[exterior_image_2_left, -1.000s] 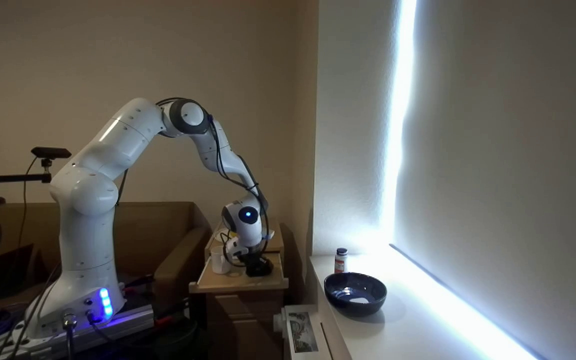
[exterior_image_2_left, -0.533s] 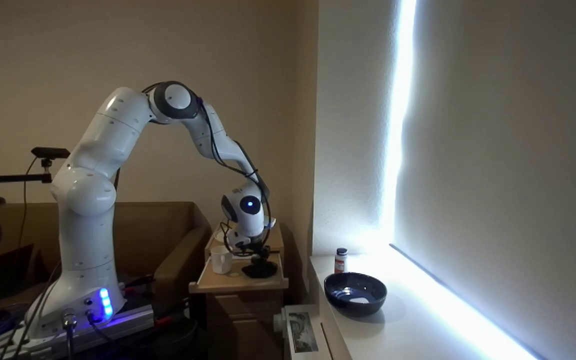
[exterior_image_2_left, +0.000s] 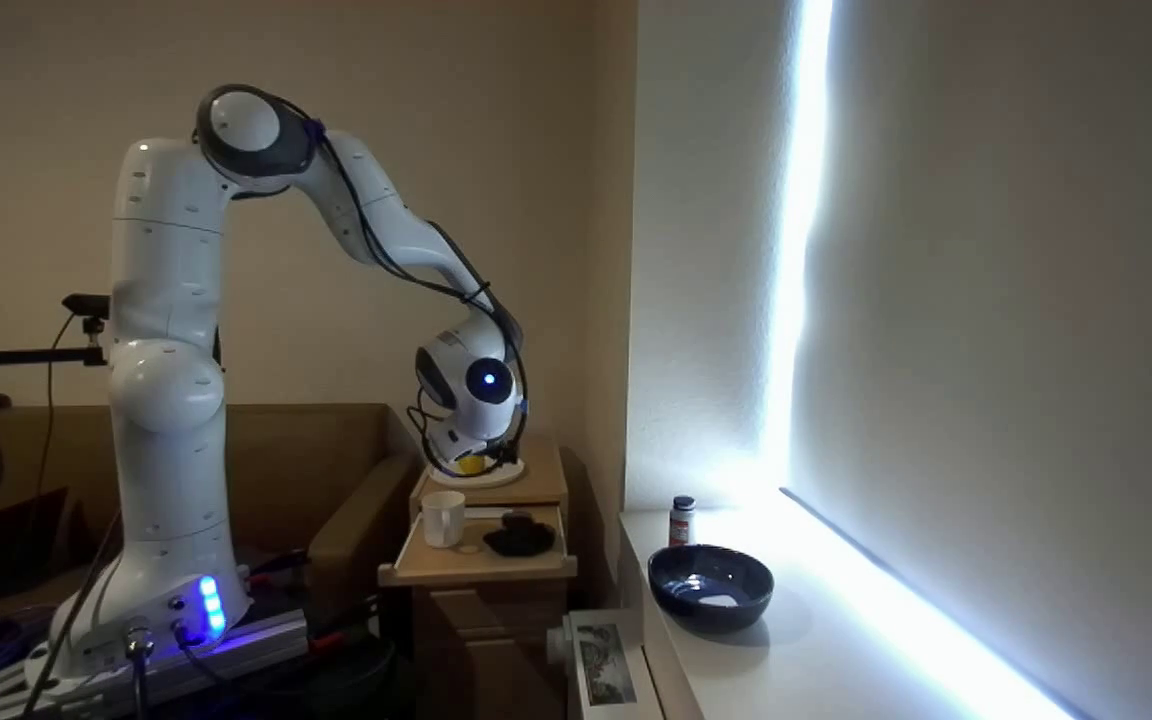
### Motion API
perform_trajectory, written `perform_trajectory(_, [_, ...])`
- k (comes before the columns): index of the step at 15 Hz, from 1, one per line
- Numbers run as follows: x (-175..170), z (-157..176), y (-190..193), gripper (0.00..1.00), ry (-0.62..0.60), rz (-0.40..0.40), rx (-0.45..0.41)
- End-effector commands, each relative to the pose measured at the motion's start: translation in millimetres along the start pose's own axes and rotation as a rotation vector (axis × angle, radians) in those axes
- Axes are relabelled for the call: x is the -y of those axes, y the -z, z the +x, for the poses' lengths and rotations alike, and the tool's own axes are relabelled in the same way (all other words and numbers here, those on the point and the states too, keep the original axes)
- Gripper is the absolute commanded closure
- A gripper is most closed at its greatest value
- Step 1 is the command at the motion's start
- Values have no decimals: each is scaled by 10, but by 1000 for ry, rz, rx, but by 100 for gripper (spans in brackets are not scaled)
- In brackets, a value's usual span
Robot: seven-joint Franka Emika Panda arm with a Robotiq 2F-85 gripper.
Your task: Take the sock off the arm of the sofa and put it in the drawer
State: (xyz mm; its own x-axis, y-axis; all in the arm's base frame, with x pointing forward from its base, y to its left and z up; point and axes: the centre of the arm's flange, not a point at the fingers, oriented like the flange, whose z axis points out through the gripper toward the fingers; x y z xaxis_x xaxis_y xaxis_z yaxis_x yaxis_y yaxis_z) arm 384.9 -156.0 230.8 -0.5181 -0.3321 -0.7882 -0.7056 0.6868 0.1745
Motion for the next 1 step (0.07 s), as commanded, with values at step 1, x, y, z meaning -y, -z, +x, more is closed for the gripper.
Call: perform_trajectory(1, [-39,-34,97,0,7,12,17])
